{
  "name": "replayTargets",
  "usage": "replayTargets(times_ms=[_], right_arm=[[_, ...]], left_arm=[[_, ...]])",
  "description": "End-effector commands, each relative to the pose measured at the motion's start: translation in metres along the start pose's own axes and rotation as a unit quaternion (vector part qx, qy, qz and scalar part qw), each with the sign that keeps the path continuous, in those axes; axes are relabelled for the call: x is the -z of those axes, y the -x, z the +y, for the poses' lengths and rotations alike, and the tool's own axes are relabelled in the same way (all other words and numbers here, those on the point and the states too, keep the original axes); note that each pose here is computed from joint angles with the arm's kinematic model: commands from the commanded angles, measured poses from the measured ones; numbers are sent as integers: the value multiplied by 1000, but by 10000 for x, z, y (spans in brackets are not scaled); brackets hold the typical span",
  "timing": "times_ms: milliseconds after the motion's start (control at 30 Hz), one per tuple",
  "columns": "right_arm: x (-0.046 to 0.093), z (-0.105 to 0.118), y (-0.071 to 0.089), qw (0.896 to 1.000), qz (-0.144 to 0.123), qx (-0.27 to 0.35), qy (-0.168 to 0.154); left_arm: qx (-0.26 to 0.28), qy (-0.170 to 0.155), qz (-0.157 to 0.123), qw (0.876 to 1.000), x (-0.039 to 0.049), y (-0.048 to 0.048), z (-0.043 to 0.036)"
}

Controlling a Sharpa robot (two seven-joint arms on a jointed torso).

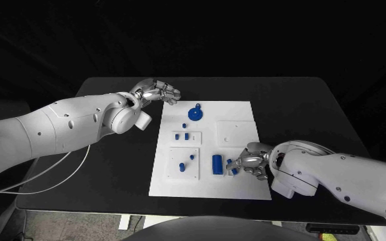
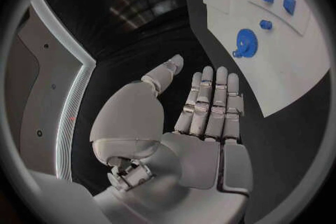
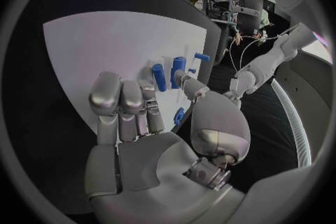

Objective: Assemble the parts on the task board

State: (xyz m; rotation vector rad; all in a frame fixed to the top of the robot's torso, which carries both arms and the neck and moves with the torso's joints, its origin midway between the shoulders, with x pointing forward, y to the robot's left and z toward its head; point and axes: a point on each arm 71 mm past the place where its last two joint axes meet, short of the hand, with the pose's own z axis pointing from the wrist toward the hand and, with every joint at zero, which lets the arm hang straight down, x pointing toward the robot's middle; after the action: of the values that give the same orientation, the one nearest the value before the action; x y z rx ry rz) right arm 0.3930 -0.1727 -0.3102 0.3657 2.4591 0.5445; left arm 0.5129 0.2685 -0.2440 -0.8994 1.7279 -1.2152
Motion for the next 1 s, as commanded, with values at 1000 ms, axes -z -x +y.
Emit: replayTargets(times_ms=[1000], right_arm=[[62, 3, 51, 1000, 6, 24, 16]], left_arm=[[1, -1, 6, 1000, -2, -2, -4]])
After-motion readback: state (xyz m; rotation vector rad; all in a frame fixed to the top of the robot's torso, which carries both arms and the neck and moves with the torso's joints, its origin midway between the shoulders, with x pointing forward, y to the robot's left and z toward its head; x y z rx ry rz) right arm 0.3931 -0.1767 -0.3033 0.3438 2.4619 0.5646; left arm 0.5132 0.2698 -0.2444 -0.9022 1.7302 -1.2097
